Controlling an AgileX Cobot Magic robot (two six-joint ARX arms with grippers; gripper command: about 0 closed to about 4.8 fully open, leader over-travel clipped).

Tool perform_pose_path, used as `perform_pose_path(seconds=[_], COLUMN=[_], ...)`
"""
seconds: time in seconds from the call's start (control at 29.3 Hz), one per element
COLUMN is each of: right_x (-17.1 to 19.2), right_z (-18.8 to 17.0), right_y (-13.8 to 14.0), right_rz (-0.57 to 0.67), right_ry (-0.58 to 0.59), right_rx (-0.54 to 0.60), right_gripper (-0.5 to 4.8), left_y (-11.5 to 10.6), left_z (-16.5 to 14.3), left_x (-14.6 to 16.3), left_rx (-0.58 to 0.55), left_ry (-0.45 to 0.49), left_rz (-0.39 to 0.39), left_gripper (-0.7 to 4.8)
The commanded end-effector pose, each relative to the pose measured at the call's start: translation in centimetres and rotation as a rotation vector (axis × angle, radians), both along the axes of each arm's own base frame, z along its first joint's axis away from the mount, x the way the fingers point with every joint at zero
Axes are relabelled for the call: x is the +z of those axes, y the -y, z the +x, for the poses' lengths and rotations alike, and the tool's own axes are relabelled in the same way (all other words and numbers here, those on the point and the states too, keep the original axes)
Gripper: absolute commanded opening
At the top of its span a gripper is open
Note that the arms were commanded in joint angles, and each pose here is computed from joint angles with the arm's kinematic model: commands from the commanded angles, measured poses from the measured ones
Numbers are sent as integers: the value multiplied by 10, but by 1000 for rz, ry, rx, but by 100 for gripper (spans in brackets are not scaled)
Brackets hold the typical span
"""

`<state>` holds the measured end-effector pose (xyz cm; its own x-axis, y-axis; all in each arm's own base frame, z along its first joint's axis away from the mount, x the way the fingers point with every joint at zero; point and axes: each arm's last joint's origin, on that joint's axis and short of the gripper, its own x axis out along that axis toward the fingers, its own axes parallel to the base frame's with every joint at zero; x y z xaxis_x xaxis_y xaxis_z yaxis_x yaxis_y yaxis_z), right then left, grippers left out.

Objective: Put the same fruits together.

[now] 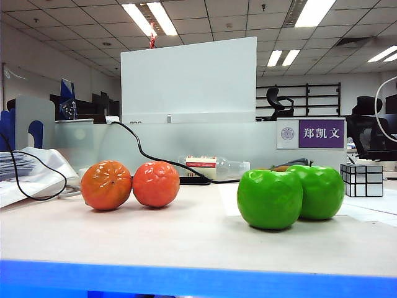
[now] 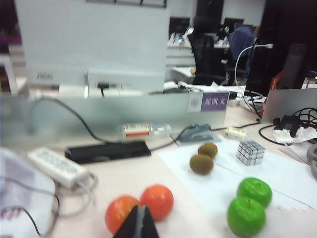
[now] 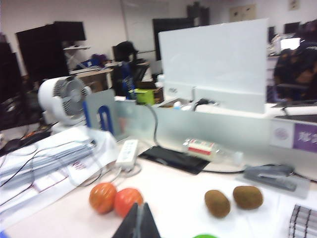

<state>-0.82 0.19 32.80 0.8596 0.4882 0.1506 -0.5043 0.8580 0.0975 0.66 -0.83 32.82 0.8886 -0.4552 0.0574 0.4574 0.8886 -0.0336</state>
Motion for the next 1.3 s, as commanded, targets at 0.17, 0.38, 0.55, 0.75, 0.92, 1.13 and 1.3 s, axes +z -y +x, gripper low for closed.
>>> perform_pose_path(seconds=[0.17, 0.38, 0.55, 0.75, 0.92, 1.13, 1.3], right_x=[-6, -11, -21, -43, -70, -91, -110], right_z=[1, 6, 16, 38, 59, 76, 84], right_y=[-2, -2, -6, -14, -21, -26, -27], right_rz=[-22, -36, -58, -61, -58, 69, 71], right_ry=[-47, -55, -71, -79, -85, -75, -115], right_rx=[40, 5, -9, -14, -14, -71, -118], right_gripper=[-2, -1, -1, -1, -1, -1, -1], left_y=[1, 5, 9, 12, 15, 16, 18], left_z=[2, 14, 28, 44, 56, 64, 70], left_x=[-16, -39, -53, -73, -94, -111, -122], left_rx=[-31, -64, -71, -49, -22, -5, 5], left_ry=[-89, -154, -152, -160, -196, -242, -218], left_rz=[-73, -158, -179, -207, -200, -241, -226], left_gripper=[-6, -6, -6, -6, -6, -6, -6])
